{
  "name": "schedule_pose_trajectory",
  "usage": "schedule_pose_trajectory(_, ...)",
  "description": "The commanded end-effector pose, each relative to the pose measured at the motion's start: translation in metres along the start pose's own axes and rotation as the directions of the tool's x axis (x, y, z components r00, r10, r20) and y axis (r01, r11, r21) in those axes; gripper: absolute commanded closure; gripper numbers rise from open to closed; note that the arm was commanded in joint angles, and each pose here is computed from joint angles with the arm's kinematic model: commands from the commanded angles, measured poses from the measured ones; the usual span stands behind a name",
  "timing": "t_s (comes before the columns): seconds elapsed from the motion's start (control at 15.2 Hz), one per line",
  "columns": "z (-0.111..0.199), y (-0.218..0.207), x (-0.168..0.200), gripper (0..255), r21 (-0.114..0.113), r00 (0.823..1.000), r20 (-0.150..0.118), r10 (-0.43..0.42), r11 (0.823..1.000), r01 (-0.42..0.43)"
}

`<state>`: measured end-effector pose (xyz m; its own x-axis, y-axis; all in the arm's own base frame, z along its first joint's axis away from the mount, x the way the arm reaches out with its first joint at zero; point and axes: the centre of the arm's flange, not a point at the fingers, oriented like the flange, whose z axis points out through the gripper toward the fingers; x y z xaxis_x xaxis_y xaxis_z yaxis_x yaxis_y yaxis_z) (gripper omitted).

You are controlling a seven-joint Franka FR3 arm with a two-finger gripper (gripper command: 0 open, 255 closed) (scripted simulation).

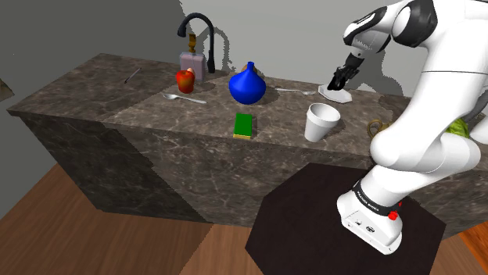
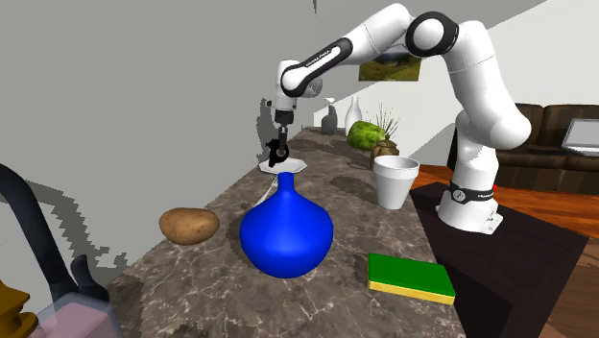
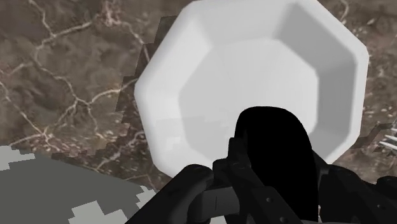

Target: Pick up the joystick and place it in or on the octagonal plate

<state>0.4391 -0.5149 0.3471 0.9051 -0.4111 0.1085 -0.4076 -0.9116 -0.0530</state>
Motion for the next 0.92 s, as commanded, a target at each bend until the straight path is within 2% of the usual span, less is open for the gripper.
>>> schedule_pose_trajectory(0.0,0.007,-0.003,-0.001,255,0.003,1.0,0.005,-0.002,1.0,0.002)
schedule_pose_trajectory(0.4,0.007,-0.003,-0.001,255,0.003,1.0,0.005,-0.002,1.0,0.002)
schedule_pose_trajectory(0.46,0.007,-0.003,-0.001,0,0.003,1.0,0.005,-0.002,1.0,0.002)
schedule_pose_trajectory(0.79,0.007,-0.003,-0.001,0,0.003,1.0,0.005,-0.002,1.0,0.002)
schedule_pose_trajectory(0.86,-0.006,-0.003,-0.001,0,0.003,1.0,0.005,-0.002,1.0,0.002)
